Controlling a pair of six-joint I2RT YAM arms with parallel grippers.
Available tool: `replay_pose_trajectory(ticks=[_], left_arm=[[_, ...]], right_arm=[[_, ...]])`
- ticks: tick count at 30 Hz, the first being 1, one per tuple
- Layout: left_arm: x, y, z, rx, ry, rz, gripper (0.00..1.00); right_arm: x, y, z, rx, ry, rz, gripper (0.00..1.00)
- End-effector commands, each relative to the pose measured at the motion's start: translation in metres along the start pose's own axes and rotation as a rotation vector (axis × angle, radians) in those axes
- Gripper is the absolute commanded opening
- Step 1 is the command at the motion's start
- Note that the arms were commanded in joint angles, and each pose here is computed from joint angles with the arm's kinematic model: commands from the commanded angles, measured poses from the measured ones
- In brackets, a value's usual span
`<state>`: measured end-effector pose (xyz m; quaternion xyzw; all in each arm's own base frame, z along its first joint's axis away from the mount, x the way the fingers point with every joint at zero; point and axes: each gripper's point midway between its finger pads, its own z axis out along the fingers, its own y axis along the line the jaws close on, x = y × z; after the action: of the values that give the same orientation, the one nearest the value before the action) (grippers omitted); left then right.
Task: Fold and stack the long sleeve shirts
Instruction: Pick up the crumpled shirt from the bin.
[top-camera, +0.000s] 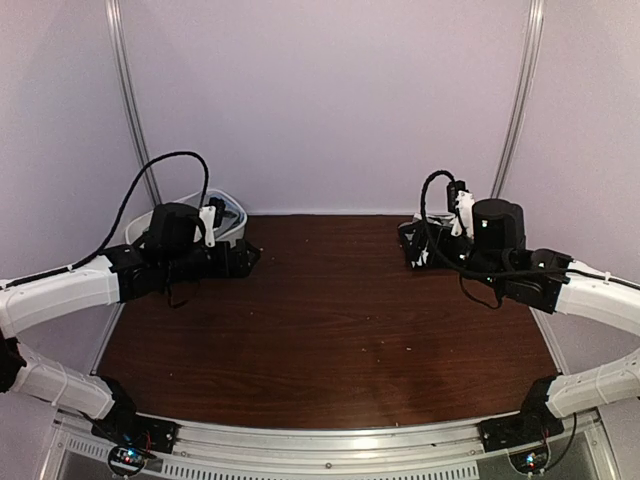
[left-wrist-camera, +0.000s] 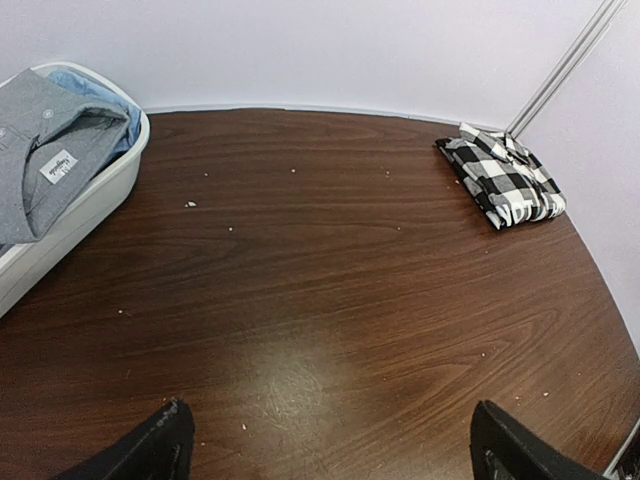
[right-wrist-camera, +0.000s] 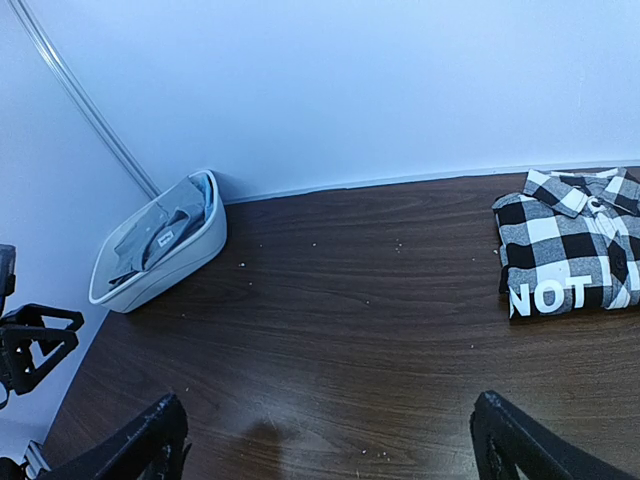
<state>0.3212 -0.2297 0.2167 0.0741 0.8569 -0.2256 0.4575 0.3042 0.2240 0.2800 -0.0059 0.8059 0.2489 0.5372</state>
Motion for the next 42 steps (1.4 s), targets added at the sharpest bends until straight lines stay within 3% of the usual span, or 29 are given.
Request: replay_pose_trajectory(ticks=[1, 15, 23, 35, 42], left_arm=[[-0.018, -0.011, -0.001, 0.035, -0.047, 0.004, 0.98], [-0.025, -0.013, 0.005, 0.017, -0.038, -0.010, 0.98], [-0.055, 0.009, 0.019, -0.079, -0.025, -0.029, 0.98], [-0.094, 0.129, 0.061, -0.340, 0.074, -0.169, 0.98], [-0.094, 0.210, 0.083, -0.417, 0.115, -0.277, 0.98]], right_arm=[[0.003, -0.003, 0.000, 0.010, -0.002, 0.009, 1.00], [0.005, -0.007, -0.003, 0.025, 0.002, -0.014, 1.00], [-0.001, -0.009, -0.008, 0.030, -0.018, -0.042, 1.00], [-0.006, -0.012, -0.020, 0.030, -0.031, -0.068, 1.00], [-0.007, -0.011, -0.025, 0.017, -0.032, -0.078, 1.00]])
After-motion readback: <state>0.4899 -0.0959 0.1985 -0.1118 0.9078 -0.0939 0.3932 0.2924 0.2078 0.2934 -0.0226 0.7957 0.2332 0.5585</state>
